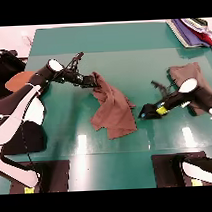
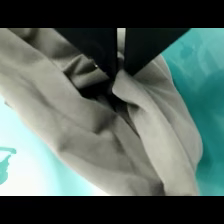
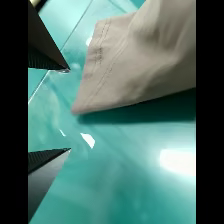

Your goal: Fold the shirts.

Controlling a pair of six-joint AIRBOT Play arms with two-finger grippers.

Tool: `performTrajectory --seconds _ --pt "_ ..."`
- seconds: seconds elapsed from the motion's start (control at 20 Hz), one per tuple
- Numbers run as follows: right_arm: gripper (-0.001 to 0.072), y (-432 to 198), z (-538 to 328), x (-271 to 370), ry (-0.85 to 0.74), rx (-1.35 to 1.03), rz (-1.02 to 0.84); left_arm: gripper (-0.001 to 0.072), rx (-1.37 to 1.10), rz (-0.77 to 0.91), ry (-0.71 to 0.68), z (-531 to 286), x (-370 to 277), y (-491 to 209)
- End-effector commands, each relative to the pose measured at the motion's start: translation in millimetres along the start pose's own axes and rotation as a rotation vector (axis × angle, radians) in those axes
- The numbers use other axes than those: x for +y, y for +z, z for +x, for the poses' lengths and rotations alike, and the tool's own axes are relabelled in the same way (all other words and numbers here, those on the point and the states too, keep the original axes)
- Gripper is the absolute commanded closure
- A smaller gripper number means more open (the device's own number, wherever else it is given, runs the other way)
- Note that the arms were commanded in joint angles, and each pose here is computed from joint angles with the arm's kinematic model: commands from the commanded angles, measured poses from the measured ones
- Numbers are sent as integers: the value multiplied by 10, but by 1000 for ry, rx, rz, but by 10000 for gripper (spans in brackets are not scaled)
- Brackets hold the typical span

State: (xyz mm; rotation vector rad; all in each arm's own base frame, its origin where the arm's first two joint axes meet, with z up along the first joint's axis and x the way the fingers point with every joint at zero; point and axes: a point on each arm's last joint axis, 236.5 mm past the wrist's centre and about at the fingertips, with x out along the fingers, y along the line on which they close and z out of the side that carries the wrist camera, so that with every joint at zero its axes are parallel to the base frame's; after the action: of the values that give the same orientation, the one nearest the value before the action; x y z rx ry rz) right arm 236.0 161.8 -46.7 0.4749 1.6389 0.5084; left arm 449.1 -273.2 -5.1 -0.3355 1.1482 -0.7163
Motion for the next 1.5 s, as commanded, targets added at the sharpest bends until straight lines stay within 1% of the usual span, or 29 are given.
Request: performTrajectory --seconds 0.0,0.05,0.1,0.15,0.2,0.3,0.35,0.45,0.55,0.65,0.75,0.8,0.95,1.1,1.25,1.35,1.45 --pt "183 -103 627 34 74 52 55 684 29 22 3 -55 -11 -25" --pt "212 -52 720 84 79 47 46 683 39 22 0 -56 -18 -47" --pt "318 14 794 119 68 39 28 683 51 24 -1 -58 -17 -75" --pt "497 85 838 157 54 27 1 684 65 28 2 -60 -11 -108" --pt "699 155 849 211 49 12 -29 684 81 32 4 -63 -5 -146" --pt "698 372 705 366 61 -53 -74 684 107 64 38 -119 49 -189" --pt "698 506 494 462 64 -103 -115 684 104 92 83 -232 108 -144" --pt "699 734 -154 578 21 -227 -208 683 44 162 153 -663 129 103" --pt "699 872 -1068 638 -71 -400 -288 684 -101 230 202 -1347 -34 483" --pt "698 831 -2028 774 -147 -603 -347 684 -288 336 248 -2170 -416 796" --pt "698 607 -2882 1008 -188 -799 -391 684 -445 486 266 -2928 -1023 847" --pt "698 463 -3194 1116 -211 -875 -412 684 -513 538 245 -3273 -1376 766" --pt "698 25 -3910 1376 -289 -1090 -455 684 -656 665 248 -4076 -2068 350" --pt "698 -239 -4257 1482 -351 -1191 -459 684 -764 738 257 -4550 -2452 -39" --pt "698 -194 -4307 1448 -347 -1154 -422 684 -746 748 259 -4565 -2475 -159" --pt "699 27 -4114 1397 -290 -1059 -395 684 -627 718 250 -4290 -2285 -156" --pt "698 359 -3633 1319 -219 -894 -387 684 -439 653 211 -3809 -1968 -194"
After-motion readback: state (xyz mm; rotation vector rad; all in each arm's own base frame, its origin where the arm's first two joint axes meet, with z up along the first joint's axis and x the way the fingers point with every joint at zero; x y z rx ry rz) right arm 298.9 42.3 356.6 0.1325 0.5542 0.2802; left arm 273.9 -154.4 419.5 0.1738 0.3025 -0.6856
